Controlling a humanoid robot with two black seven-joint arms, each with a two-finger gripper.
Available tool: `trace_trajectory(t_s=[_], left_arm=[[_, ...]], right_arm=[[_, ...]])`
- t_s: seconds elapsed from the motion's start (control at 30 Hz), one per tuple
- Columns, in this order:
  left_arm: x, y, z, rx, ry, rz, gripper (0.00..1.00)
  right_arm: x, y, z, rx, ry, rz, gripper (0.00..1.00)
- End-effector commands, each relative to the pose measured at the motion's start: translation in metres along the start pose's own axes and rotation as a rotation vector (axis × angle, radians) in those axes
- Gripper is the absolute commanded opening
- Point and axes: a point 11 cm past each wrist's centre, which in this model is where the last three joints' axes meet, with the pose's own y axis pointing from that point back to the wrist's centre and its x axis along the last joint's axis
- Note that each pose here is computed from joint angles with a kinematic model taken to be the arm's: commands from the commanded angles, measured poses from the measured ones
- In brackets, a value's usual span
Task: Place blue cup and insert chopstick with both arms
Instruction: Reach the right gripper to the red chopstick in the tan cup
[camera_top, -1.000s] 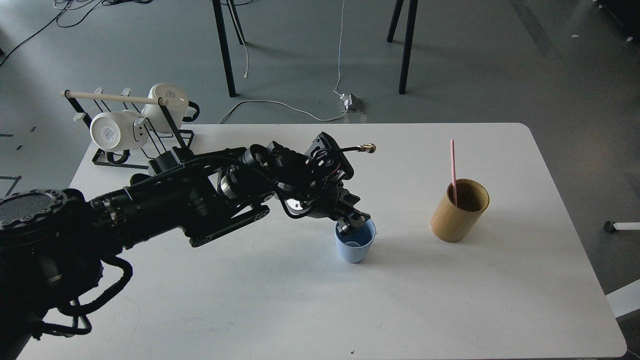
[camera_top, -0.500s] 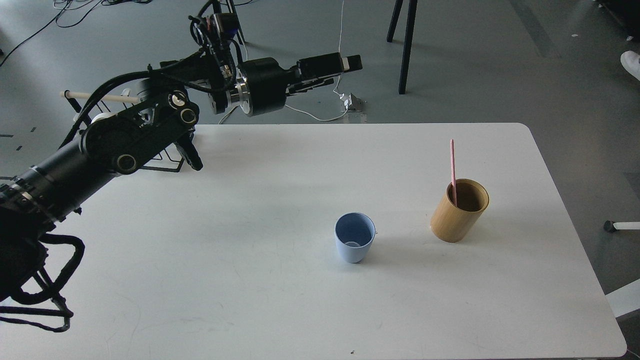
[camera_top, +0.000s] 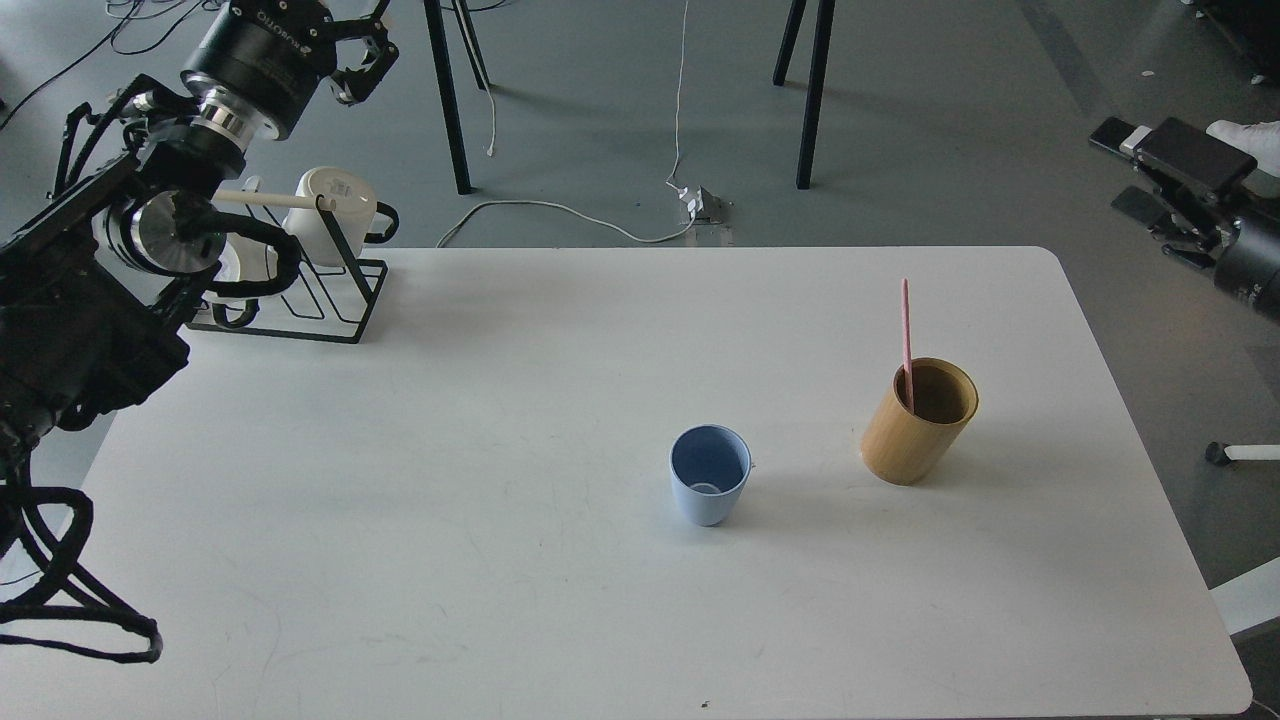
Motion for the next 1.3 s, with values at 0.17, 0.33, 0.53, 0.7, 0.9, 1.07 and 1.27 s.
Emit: trace_trajectory(t_s=[0.17,0.33,0.53,0.7,0.9,1.07,1.27], left_arm=[[0.042,0.019,0.004,-0.057,0.070,0.152,0.99],[0.040,0.018,0.001,-0.053,0.075,0.151,0.99],[0.043,0.022,-0.006,-0.037,0.072,0.155,0.99],[0.045,0.024,-0.007,-0.035,0.070,0.160,0.99],[0.047,0.025,-0.005,-0.030,0.058,0.162,0.99],[0.048,0.026,-0.002,-0.029,0.051,0.165,0.99],[0.048,0.025,-0.001,-0.032,0.051,0.162,0.99]], right_arm=[[-0.063,-0.030,0.011,0.011,0.313,-0.173,0.92],[-0.093,-0.046,0.022,0.006,0.414,-0.247,0.83],[-0.122,-0.064,0.027,0.004,0.437,-0.319,0.70],[-0.136,-0.078,0.027,0.007,0.428,-0.339,0.62],[-0.141,-0.082,0.028,-0.024,0.442,-0.351,0.43],[-0.145,-0.086,0.023,-0.012,0.473,-0.379,0.34],[-0.141,-0.087,0.028,-0.042,0.479,-0.372,0.09]])
